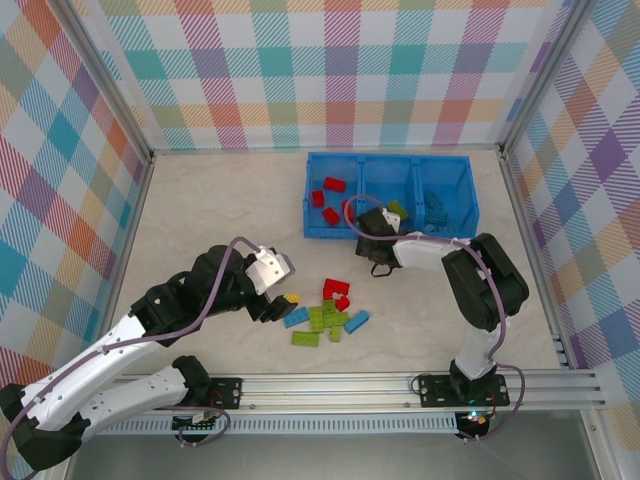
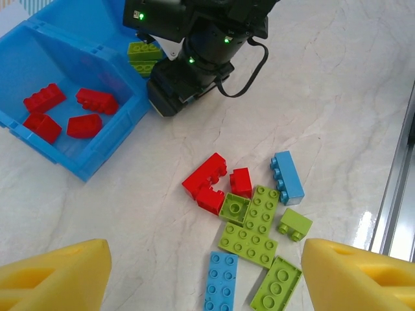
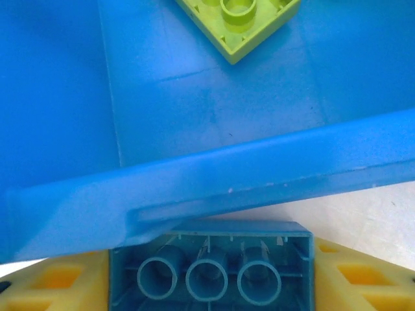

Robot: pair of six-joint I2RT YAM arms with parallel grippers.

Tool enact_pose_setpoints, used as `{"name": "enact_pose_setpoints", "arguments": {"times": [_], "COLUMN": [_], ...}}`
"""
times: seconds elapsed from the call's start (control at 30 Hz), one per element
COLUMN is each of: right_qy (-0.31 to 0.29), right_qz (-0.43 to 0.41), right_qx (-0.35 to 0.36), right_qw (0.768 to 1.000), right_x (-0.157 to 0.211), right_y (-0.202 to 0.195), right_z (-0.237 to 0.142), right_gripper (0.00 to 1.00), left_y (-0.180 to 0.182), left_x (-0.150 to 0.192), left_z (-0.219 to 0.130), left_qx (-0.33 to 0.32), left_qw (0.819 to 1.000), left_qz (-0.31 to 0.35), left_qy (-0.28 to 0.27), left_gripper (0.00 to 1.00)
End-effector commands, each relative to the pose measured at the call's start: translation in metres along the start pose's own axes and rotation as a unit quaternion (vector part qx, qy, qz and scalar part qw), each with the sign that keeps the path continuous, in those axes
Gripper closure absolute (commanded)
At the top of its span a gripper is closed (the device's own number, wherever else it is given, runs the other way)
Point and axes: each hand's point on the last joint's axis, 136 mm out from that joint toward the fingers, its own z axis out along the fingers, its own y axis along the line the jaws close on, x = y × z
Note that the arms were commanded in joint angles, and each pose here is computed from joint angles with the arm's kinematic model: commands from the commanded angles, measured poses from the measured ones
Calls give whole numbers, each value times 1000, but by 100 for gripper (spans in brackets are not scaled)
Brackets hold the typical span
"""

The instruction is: Sort the legos into containers by color

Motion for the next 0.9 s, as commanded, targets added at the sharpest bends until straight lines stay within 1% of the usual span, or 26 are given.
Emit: {"name": "enact_pose_setpoints", "arguments": {"times": [0.0, 0.07, 0.13, 0.23, 0.3, 0.37, 0.47, 0.6, 0.67, 0.73, 0.87], "right_qy": [-1, -1, -7, -42, -79, -123, -172, -192, -186, -176, -147], "right_qz": [6, 8, 10, 10, 11, 18, 61, 131, 154, 168, 205], "right_qx": [-19, -37, -53, -70, -68, -61, -48, -36, -23, -20, -3], "right_qw": [1000, 999, 998, 997, 995, 990, 982, 972, 970, 970, 968], "right_x": [4, 4, 4, -9, -24, -48, -90, -141, -158, -171, -180], "right_y": [0, 0, -3, -11, -21, -34, -65, -109, -126, -132, -146], "right_z": [-10, -24, -42, -77, -101, -124, -145, -146, -131, -113, -75], "right_gripper": [48, 51, 51, 52, 52, 51, 50, 49, 50, 50, 50], "left_y": [-8, -11, -12, -14, -13, -12, -8, -5, -4, -4, -3], "left_x": [3, 5, 5, 5, 4, 3, 4, 6, 6, 5, 5], "left_z": [0, -1, -1, -4, -6, -7, -8, -9, -11, -12, -13], "left_qx": [20, 26, 29, 32, 28, 22, 11, 2, 1, 0, -5], "left_qw": [1000, 1000, 999, 999, 999, 999, 999, 999, 999, 999, 999], "left_qz": [13, 15, 19, 27, 31, 33, 34, 31, 30, 31, 28], "left_qy": [1, -1, -5, -15, -22, -26, -27, -18, -17, -20, -23], "left_gripper": [23, 22, 20, 17, 15, 14, 12, 11, 11, 10, 9]}}
